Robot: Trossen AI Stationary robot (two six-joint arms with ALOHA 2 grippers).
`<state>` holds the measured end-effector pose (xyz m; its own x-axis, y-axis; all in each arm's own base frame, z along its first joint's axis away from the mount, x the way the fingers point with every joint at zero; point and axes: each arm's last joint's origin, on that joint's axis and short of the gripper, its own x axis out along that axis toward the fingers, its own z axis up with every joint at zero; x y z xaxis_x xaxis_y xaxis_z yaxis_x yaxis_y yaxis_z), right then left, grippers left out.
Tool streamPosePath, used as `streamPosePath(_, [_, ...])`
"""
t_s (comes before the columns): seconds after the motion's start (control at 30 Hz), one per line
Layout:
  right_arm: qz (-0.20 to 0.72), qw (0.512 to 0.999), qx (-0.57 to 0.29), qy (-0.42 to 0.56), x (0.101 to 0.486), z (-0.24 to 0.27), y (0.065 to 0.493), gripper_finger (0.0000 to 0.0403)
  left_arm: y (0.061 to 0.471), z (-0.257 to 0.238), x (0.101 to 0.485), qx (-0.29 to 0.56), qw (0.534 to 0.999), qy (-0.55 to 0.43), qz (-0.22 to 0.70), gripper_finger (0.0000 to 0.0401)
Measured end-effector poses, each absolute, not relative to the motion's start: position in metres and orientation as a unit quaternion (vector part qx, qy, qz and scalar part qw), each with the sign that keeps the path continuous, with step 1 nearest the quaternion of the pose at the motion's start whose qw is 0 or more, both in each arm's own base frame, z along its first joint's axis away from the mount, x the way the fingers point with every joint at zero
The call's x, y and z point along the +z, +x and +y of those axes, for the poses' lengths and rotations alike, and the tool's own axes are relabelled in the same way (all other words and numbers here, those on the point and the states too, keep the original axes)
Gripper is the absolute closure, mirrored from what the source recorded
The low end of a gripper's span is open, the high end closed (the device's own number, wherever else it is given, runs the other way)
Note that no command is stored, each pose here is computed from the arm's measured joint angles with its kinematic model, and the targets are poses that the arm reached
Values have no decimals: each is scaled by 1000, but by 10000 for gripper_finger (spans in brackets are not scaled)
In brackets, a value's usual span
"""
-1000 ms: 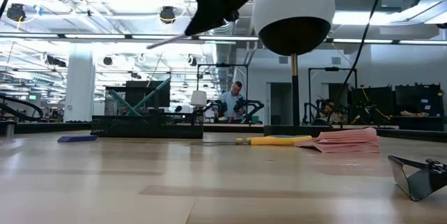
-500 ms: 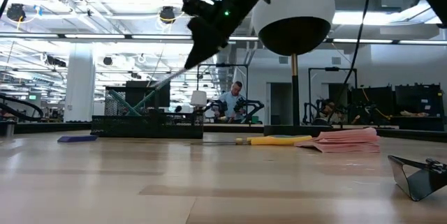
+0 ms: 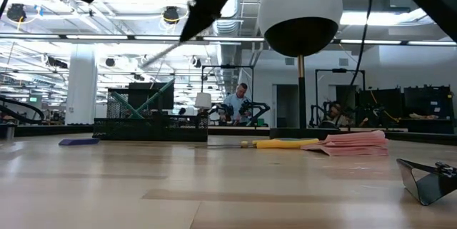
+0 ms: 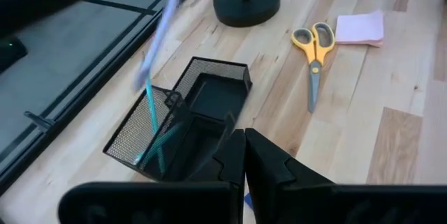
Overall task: Pick and place office supplies into organizer
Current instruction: Put the purple pen into the black desk organizer
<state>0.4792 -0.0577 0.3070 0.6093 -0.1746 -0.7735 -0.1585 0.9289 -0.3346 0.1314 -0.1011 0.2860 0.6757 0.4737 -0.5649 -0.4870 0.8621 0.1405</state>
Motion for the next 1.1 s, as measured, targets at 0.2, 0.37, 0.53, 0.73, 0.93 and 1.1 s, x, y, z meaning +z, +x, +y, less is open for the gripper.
streamPosePath(0.2, [463,866,17,-188,292,-59,493,350,130,-100,286,265,913,-2,309,401])
streamPosePath(0.37, [477,856,23,-197,260,-63,507,350,130,-100,286,264,913,-3,312,401])
streamPosePath(0.53, [464,857,30,-224,262,-67,510,350,130,-100,286,262,913,1,313,401])
streamPosePath(0.73, [463,830,61,-304,256,-68,513,349,130,-100,286,262,913,2,314,401])
streamPosePath(0.93, [428,804,103,-400,257,-65,519,349,130,-100,286,257,912,16,318,401])
streamPosePath(1.1, [397,790,114,-453,261,-65,523,349,130,-100,285,256,912,17,319,401])
